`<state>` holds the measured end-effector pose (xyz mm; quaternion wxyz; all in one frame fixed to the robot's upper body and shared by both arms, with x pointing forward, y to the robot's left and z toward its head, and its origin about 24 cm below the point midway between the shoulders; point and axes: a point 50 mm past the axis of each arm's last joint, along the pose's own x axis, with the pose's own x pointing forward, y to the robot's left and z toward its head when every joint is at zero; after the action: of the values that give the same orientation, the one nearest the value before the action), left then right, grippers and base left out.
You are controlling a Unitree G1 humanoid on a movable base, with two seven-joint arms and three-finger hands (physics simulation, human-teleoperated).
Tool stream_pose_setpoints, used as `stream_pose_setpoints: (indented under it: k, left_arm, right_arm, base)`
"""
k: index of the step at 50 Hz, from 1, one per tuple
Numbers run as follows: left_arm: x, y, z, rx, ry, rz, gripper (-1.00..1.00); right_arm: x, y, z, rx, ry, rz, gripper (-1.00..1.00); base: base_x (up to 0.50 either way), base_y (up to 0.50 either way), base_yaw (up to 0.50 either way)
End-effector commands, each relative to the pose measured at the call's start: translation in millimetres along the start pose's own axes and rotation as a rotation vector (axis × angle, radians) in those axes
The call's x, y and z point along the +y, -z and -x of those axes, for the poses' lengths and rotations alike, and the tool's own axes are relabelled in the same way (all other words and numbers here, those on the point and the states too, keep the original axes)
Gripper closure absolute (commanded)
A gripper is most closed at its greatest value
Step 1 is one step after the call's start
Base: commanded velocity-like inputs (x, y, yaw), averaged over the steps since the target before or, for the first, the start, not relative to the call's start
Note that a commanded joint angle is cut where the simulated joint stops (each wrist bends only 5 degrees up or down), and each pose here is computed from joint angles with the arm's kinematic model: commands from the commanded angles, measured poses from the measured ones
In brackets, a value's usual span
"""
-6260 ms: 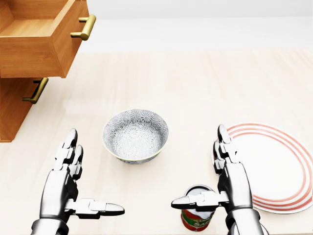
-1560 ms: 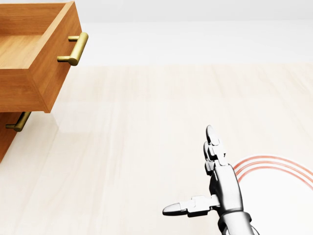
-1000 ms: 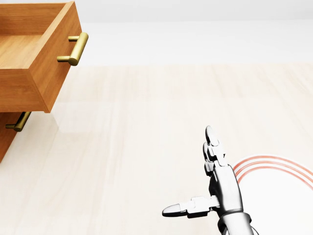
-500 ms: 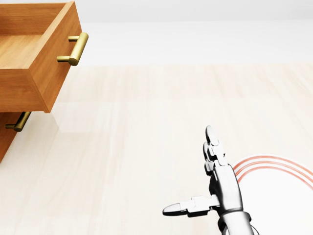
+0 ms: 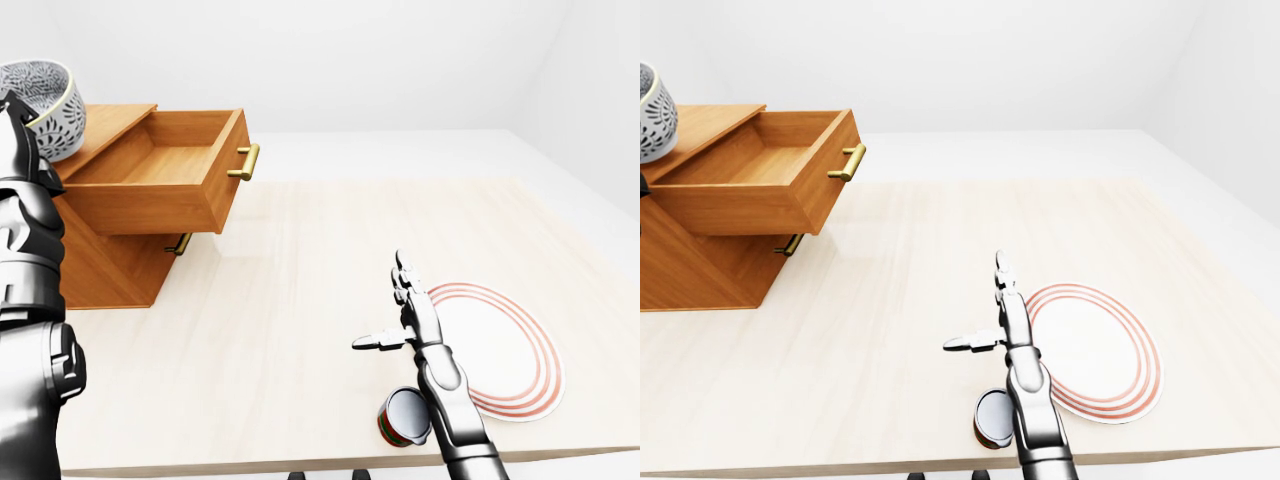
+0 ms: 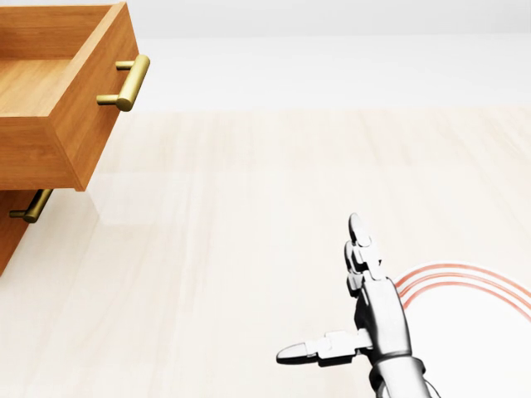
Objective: Put the bowl on top of the cabinet.
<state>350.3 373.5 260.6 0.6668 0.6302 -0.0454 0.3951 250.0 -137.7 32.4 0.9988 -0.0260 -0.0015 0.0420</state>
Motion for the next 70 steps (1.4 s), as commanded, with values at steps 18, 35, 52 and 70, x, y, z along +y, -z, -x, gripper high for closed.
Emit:
stream_pose_setpoints:
  k: [18, 35, 52, 70]
  left_arm:
    - [-18.3, 57.8, 25.2, 0.159, 0.069, -0.12, -1.0]
    - [-14.9, 55.4, 21.5, 0.155, 0.072, -0.125, -1.0]
    - [17.1, 24.6, -4.1, 0.045, 0.05, -0.036, -1.0]
    - [121.0, -37.4, 21.3, -0.259, -0.049, 0.091, -1.0]
  right_arm:
    - [4.9, 8.2, -1.3, 0.025, -0.017, 0.011, -1.0]
    - [7.2, 11.1, -1.0, 0.038, -0.024, 0.013, -1.0]
    - [8.8, 12.6, -1.0, 0.044, -0.028, 0.016, -1.0]
    - [9.2, 11.3, 0.7, 0.038, -0.027, 0.018, -1.0]
  base:
    - [0.0, 0.0, 0.0]
    - [0.0, 0.0, 0.0]
    - [0.0, 0.0, 0.0]
    - [0.0, 0.0, 0.0]
